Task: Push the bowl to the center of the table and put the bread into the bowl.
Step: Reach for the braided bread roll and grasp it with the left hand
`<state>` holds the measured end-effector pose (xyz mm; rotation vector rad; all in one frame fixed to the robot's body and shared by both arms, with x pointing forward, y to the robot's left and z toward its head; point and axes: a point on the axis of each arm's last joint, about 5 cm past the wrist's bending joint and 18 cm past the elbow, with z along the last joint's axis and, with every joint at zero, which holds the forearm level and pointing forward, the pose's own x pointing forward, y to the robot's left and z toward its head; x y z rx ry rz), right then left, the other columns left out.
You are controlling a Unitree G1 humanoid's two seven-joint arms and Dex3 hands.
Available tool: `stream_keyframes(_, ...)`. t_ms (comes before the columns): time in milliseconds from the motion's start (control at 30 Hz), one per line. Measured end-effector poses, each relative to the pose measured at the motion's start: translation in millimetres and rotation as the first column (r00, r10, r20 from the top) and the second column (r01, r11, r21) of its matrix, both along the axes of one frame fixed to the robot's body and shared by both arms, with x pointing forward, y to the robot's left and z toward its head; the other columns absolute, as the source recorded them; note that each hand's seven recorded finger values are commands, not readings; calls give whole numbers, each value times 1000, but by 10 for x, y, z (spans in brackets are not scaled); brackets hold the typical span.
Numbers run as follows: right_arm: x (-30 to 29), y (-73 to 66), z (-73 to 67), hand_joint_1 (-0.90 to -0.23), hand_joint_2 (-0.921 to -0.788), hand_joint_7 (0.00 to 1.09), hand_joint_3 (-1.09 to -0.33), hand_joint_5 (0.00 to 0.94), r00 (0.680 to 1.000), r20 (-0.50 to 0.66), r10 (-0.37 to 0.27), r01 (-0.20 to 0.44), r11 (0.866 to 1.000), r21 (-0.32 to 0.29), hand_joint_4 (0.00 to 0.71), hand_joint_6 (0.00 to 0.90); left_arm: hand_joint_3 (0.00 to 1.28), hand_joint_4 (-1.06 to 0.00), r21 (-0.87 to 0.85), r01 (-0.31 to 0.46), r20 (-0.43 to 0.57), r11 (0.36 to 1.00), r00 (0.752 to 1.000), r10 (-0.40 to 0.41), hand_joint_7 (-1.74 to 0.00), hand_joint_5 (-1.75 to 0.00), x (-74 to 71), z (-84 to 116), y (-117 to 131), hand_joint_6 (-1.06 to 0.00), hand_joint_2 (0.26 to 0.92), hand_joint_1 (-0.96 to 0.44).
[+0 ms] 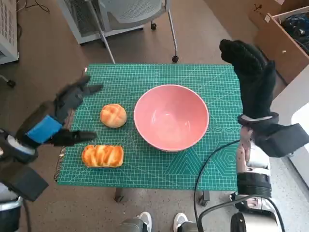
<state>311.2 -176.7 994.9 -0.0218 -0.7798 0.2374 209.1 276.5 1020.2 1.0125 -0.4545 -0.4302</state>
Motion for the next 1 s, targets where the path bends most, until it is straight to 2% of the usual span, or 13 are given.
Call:
stream_keyframes(367,42,37,-19,-658,-921,383,-731,8,1000,-23,15,-14,1000,12,202,105,3,-220,150,-20,-95,988,995,34,-310,-5,-87,-164,80,-211,848,-456)
stream_keyframes(633,57,34,-53,-659,-921,375,-725,3,999,-40,36,-35,999,30,196,110,0,-225,180,-24,-136,983,990,49,-223,0,-95,-331,112,-257,845,-466)
stream_keyframes(1000,73,38,-25,-653,-921,364,-727,1,998,-30,60,-59,998,34,193,113,2,-219,190,-13,-193,982,980,51,-180,0,-81,-508,102,-272,841,-458)
